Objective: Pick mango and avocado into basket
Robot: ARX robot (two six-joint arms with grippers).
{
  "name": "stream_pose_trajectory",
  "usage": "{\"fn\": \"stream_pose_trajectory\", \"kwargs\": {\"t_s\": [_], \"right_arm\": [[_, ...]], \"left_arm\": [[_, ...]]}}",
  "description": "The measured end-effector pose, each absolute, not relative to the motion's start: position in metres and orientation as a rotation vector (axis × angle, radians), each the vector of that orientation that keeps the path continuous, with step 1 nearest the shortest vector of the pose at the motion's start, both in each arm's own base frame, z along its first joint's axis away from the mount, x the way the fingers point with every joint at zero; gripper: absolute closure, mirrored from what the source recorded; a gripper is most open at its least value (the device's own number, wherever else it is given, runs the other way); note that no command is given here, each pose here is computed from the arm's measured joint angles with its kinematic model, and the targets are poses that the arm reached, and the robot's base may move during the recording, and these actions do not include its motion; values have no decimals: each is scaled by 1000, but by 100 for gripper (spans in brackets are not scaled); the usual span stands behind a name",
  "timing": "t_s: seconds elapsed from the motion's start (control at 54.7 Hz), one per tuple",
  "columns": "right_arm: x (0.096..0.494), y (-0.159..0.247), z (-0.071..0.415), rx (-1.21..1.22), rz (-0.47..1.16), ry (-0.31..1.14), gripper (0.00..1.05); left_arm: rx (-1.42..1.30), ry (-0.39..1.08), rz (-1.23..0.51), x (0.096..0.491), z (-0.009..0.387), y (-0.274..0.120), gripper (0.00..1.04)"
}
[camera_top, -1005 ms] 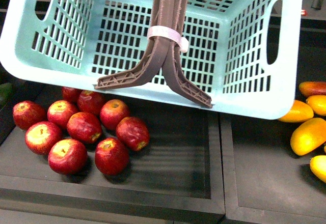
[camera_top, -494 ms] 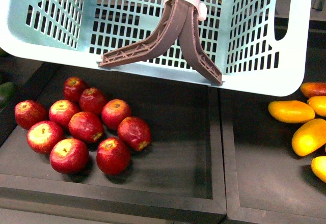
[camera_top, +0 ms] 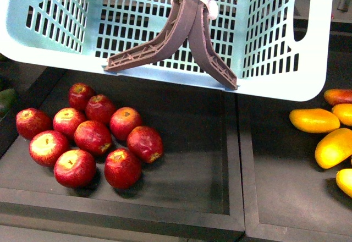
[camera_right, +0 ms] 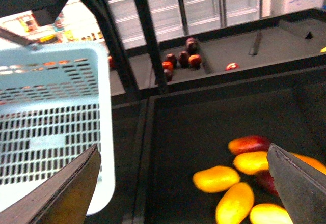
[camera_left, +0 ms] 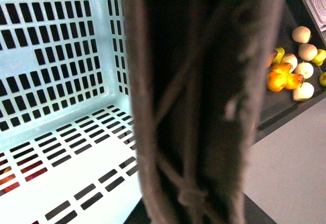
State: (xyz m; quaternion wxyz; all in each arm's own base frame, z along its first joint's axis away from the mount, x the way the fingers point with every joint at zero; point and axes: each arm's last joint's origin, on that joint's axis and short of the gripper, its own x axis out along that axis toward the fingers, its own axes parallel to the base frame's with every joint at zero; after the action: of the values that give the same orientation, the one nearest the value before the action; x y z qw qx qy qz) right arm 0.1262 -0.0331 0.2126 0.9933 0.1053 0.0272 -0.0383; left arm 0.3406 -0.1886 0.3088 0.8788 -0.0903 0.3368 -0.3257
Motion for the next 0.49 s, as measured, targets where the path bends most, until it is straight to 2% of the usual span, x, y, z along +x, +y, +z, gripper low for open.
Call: {"fn": "stream_pose_trajectory", "kwargs": {"t_s": [0.146,0.274,0.494], "right_arm": [[178,-69,211,118,-127,195,8],[217,-97,164,74,-138,416,8],[245,-116,104,74,-116,601,8]], "left_arm": [[-189,702,-681,340,309,-189,98],[-187,701,-678,341,309,-189,98],[-186,701,-675,341,309,-189,98]]}}
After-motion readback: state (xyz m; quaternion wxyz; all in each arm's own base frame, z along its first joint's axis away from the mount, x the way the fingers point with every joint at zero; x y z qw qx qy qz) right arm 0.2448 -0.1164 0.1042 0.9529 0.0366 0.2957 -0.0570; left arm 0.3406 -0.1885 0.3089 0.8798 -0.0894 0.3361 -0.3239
